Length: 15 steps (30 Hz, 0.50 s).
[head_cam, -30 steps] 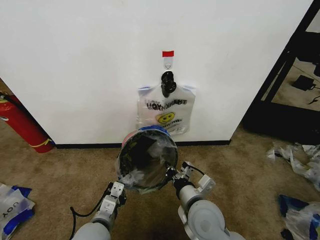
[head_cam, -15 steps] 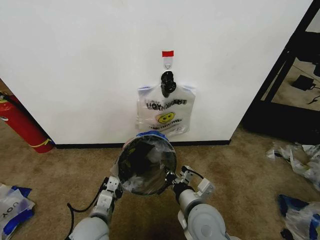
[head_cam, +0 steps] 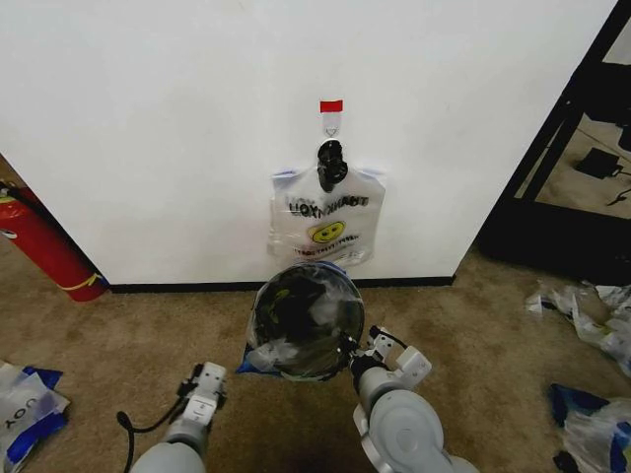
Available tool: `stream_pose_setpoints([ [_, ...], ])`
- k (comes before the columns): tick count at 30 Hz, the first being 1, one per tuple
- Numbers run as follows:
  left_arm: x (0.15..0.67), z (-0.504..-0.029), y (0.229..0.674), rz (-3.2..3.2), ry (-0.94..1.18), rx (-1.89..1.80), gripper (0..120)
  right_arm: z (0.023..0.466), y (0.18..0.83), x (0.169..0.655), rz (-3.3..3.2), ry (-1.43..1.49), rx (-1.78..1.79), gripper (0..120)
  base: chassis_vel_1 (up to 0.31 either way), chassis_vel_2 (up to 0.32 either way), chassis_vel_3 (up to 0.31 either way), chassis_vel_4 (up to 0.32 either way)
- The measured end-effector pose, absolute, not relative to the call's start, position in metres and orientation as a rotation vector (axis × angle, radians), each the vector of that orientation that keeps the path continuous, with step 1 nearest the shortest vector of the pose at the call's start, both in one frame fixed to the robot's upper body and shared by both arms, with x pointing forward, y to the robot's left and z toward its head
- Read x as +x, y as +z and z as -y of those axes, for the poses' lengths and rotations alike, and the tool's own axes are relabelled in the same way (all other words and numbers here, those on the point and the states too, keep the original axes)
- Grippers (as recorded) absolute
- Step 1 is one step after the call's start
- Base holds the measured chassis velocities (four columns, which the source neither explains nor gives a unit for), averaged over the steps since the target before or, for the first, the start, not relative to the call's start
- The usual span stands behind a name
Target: Pick up the garbage bag from the wall and place it over the trash bin.
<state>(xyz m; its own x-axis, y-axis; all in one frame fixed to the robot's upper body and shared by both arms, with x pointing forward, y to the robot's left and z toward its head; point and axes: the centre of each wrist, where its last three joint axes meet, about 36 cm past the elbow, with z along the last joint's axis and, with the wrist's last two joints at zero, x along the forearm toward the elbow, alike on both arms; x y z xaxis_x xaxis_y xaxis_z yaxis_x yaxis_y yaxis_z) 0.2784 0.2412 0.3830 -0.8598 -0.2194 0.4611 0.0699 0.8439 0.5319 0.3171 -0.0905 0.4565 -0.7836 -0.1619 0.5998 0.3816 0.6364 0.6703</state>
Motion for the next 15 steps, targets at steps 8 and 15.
stream_pose_setpoints([
  [8,0.281,-0.245,0.363,2.511,-0.807,0.192,74,0.081,0.456,0.326,2.107,-1.205,-0.252,0,0.0,0.0,0.0,0.0],
  [15,0.277,-0.239,0.358,2.521,-0.797,0.191,98,0.075,0.44,0.337,2.041,-1.21,-0.346,0,0.0,0.0,0.0,0.0],
])
